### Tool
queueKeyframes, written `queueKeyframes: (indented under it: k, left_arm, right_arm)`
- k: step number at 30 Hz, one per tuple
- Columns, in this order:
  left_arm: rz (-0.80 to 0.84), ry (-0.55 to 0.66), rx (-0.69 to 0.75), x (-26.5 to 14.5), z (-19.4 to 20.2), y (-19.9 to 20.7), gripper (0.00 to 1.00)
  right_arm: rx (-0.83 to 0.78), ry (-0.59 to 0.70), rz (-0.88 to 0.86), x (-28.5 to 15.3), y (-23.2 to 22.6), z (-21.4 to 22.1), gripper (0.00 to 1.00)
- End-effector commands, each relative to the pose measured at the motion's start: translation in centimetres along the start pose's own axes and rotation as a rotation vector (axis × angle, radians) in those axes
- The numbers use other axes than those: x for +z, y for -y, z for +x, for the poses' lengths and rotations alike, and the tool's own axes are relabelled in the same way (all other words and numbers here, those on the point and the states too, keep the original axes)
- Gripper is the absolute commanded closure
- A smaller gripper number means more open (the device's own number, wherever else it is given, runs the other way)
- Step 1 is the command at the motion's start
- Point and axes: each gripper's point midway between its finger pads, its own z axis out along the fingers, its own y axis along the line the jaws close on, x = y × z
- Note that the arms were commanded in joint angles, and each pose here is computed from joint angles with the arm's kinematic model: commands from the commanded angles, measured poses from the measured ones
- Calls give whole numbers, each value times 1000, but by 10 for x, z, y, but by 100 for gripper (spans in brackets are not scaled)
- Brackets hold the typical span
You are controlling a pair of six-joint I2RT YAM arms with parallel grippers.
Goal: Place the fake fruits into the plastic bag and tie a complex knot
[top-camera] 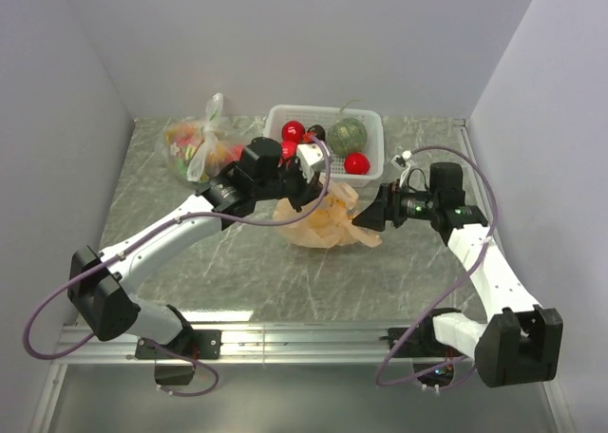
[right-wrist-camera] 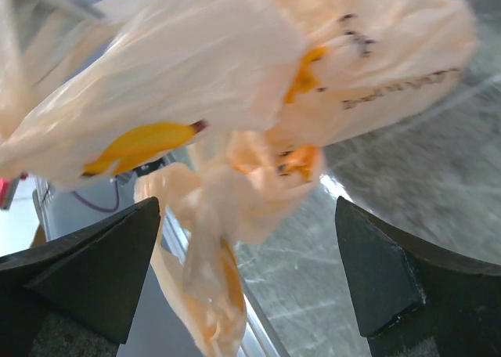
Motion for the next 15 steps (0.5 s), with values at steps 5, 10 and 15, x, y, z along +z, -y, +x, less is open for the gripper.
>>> queueKeyframes:
  k: [5,10,15]
  left_arm:
    - [21,136,-204,-17,-38,-6,100]
    - [-79,211,-314,-45,-57,-44,100]
    - [-250,317,-348,-105,-74,-91,100]
  right_arm:
    - [-13,-32,-13,25,-1,10,2]
    - [-51,-105,83,24,22,9,72]
    - [0,-92,284,-27,77,-1,100]
